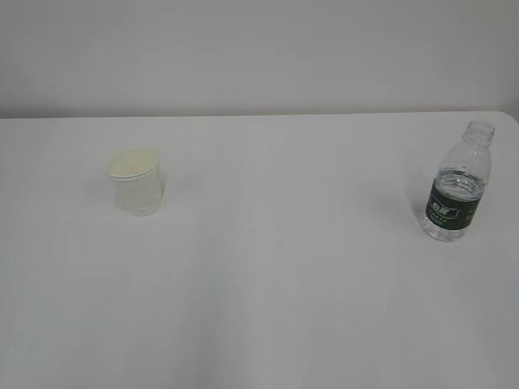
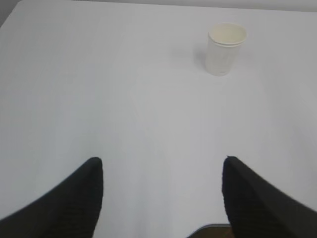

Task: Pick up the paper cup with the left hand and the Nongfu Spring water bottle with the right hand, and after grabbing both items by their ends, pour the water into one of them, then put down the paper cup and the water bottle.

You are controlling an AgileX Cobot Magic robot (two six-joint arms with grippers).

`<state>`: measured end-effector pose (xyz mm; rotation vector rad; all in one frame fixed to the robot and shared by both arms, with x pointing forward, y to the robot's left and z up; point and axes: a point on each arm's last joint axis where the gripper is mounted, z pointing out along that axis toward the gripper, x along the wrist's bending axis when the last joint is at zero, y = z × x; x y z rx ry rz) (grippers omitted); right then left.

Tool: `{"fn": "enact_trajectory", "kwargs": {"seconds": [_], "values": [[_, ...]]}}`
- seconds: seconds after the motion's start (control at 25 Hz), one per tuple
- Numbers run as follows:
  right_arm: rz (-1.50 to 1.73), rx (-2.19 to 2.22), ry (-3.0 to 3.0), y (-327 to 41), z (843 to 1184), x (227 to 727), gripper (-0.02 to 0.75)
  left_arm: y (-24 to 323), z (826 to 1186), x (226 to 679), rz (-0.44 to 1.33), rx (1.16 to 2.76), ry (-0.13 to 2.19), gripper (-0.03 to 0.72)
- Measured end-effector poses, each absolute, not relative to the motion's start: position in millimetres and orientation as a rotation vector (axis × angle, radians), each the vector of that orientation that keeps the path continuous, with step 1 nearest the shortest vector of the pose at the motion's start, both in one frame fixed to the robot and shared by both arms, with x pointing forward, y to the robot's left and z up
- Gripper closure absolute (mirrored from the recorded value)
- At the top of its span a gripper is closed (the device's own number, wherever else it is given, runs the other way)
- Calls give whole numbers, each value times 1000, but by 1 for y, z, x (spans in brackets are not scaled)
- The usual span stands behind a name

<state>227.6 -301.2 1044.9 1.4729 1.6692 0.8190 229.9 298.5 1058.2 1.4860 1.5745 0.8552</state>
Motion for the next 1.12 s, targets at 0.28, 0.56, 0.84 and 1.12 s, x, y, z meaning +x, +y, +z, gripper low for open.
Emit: {"fn": "enact_trajectory", "kwargs": {"seconds": [0.28, 0.56, 0.84, 1.12], "values": [[819, 1473, 1669, -301, 1045, 228, 201, 298, 1058, 230, 855, 1486, 1575, 158], [848, 1468, 1667, -300, 1046, 228, 201, 296, 1059, 230, 831, 1477, 1562, 170], [947, 1411, 1606, -297, 1056, 230, 202, 290, 1069, 232, 794, 1386, 1467, 178], [1071, 1367, 1554, -291, 1064, 232, 205, 288, 1071, 235, 775, 1376, 1461, 186]]}}
